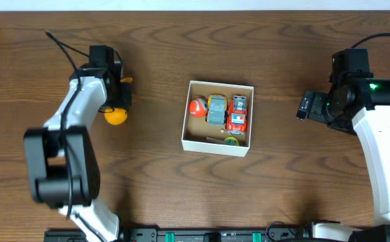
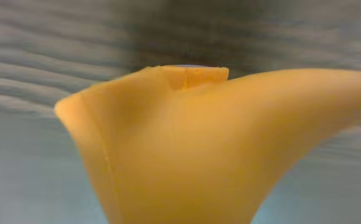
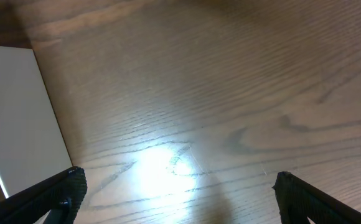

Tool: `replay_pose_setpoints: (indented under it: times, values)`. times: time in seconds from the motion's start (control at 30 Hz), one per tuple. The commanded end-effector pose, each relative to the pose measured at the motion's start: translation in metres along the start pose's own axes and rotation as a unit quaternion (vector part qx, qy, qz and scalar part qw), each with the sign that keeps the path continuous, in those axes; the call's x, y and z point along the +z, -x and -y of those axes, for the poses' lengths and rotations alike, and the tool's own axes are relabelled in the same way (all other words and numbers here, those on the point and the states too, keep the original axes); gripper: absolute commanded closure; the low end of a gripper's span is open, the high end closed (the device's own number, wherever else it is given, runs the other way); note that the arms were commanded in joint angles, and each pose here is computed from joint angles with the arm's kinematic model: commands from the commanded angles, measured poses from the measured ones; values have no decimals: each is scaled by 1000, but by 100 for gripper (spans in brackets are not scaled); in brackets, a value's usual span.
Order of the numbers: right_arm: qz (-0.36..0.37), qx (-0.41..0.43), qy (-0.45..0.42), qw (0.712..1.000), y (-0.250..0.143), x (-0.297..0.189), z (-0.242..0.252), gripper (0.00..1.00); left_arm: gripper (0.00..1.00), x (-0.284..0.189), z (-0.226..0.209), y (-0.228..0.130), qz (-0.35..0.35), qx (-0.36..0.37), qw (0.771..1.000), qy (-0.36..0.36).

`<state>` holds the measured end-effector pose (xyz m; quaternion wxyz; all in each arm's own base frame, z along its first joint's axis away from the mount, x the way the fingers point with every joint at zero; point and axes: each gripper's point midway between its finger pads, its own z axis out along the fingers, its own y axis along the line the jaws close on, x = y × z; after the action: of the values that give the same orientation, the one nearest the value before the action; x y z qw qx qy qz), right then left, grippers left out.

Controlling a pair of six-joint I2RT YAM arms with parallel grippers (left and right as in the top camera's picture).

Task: Pack container
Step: 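Grasp the yellow rubber toy with the left gripper, then carry the yellow toy over the box and lower it inside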

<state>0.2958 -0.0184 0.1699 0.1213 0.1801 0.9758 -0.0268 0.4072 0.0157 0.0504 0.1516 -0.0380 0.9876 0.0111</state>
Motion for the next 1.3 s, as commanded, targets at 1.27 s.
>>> replay_pose_setpoints:
  times: [1.27]
  values:
    - [2, -5, -7, 1000, 1, 2, 3, 1, 92, -60, 278, -125, 16, 521, 835, -175]
